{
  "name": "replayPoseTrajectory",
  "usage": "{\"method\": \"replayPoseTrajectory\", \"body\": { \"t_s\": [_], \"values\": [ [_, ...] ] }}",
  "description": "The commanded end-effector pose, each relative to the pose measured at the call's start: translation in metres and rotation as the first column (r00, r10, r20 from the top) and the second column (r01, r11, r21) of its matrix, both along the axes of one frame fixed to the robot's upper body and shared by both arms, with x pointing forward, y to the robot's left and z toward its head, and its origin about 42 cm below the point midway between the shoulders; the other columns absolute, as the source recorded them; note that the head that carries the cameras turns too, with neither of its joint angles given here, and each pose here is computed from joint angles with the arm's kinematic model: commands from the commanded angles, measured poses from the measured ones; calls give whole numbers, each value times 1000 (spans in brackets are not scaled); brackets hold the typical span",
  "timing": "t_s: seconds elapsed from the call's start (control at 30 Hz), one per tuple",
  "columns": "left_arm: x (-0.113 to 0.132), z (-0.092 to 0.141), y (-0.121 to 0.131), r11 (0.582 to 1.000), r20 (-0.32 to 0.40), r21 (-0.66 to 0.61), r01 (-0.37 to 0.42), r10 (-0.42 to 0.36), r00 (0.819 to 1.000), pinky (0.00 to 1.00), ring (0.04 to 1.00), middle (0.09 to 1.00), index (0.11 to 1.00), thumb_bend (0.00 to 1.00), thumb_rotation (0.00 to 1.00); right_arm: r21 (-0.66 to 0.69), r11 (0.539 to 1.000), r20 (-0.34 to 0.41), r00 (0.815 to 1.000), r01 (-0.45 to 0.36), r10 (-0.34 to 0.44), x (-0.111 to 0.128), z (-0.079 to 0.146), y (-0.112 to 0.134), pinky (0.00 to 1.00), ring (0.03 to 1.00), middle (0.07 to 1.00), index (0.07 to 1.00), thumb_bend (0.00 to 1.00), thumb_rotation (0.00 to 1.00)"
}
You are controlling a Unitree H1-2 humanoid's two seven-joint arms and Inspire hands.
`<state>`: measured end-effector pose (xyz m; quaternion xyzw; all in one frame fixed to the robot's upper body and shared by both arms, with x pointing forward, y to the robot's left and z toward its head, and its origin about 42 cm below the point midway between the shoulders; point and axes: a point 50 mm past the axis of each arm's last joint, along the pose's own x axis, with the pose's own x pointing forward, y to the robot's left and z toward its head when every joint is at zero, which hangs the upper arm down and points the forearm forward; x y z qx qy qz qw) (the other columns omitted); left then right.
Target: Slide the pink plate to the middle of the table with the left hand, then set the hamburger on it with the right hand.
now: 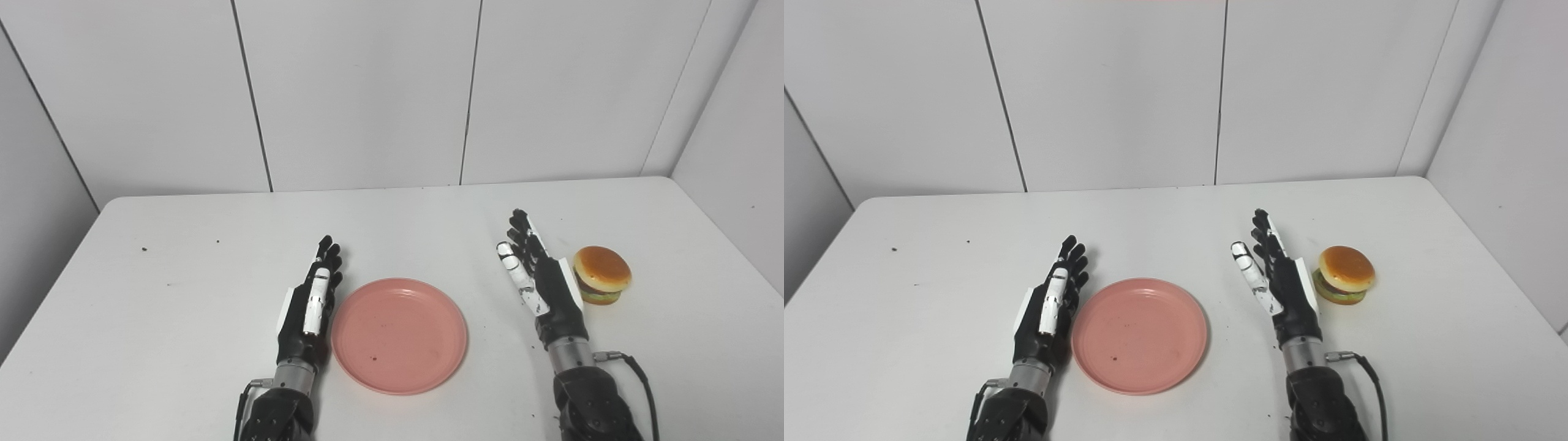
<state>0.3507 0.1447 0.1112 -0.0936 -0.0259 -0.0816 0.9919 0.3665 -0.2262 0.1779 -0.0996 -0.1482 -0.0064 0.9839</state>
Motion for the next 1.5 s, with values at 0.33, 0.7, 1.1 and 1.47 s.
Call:
{"method": "replayPoseTrajectory", "body": {
  "t_s": [0.33,0.7,1.1,1.47],
  "values": [
    [-7,-18,31,998,-51,46,46,-44,998,1000,992,976,956,251,1000,-353,928,171,983,123,-65,12,72,-46,789,856,879,890,662,667],
    [-6,-18,38,997,-54,46,54,-52,997,989,977,964,947,257,1000,-616,762,78,978,201,-194,22,99,-105,790,873,891,883,730,498],
    [-2,-22,37,998,-48,28,51,-50,998,1000,985,968,944,256,1000,-733,663,-41,964,149,-262,33,98,-142,743,846,869,857,827,413],
    [-2,-22,36,999,-44,21,39,-38,998,988,969,954,934,255,1000,-807,588,-145,946,56,-289,32,86,-147,778,855,873,866,814,381]
  ]
}}
